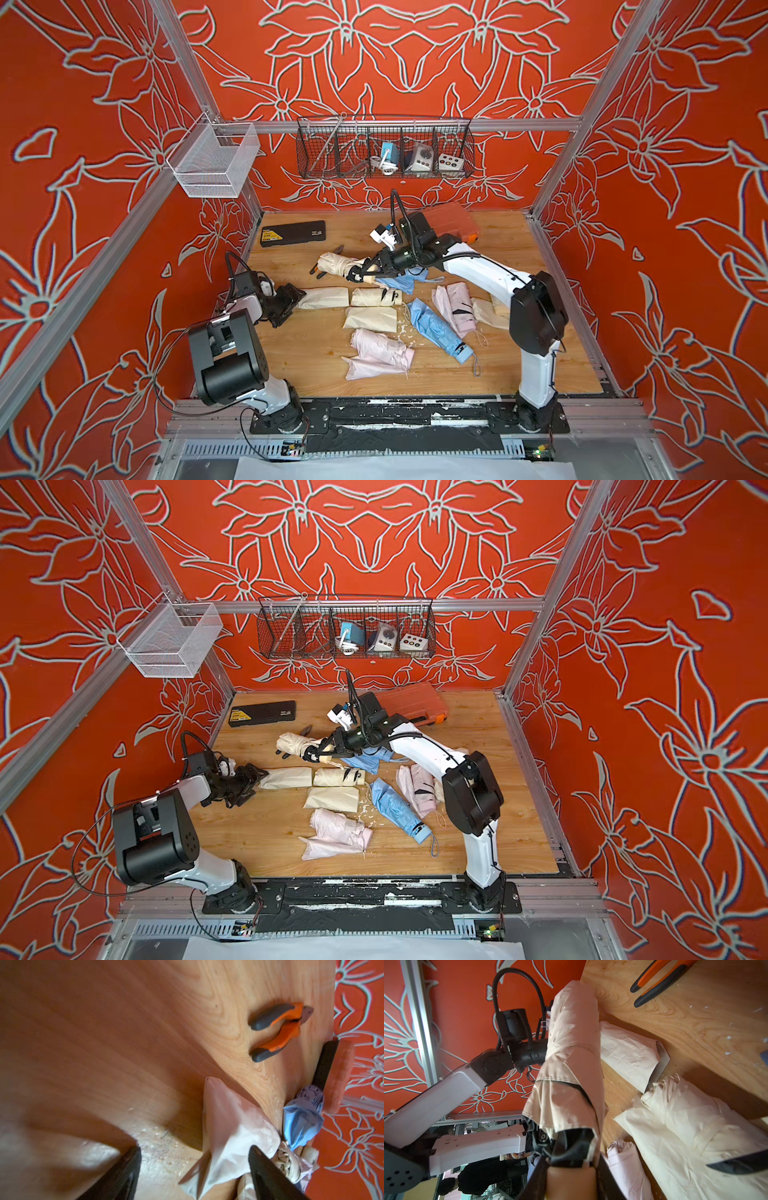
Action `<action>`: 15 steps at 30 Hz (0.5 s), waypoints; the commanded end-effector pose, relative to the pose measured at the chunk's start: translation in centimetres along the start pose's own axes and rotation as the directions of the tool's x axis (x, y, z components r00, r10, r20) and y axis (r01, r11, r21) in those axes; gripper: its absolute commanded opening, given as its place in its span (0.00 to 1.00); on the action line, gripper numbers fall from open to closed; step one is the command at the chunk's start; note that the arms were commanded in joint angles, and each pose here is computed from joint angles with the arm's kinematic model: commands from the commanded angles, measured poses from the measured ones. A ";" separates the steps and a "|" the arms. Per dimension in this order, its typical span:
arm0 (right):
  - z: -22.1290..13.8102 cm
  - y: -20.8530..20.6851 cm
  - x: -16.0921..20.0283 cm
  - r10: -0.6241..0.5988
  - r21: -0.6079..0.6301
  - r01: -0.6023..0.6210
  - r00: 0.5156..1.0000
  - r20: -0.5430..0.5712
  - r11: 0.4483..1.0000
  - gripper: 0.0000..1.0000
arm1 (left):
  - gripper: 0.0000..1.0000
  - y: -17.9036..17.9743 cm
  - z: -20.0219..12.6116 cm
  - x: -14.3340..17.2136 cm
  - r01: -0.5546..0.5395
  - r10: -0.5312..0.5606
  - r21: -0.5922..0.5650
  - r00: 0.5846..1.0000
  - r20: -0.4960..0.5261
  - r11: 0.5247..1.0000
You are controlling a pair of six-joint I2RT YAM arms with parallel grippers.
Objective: Take umbrellas out of sleeves
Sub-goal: Place the umbrella in the umbrella sleeve.
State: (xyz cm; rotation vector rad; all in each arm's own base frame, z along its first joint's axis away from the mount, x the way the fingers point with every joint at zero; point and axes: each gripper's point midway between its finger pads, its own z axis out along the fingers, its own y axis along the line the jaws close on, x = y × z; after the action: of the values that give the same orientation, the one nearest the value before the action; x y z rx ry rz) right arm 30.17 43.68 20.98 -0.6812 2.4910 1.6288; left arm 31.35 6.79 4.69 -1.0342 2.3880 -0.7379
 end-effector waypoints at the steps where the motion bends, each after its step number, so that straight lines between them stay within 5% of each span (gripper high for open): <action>1: 2.3 1.8 -0.4 -0.078 -0.065 0.076 0.997 -0.026 0.995 0.00 | 0.91 1.1 -1.2 -0.2 0.045 -0.044 -0.043 0.998 0.043 0.998; 15: 11.8 -2.6 0.5 -0.029 -0.069 0.018 0.987 -0.159 0.997 0.00 | 0.95 1.1 -3.1 -0.8 0.053 -0.048 -0.039 0.991 0.123 0.998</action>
State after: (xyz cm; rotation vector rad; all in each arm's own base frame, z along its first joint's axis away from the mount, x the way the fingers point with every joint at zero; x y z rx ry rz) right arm 28.93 51.68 11.12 -0.8045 2.6411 1.6339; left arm 29.83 9.23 6.32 -1.1252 2.2926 -0.6129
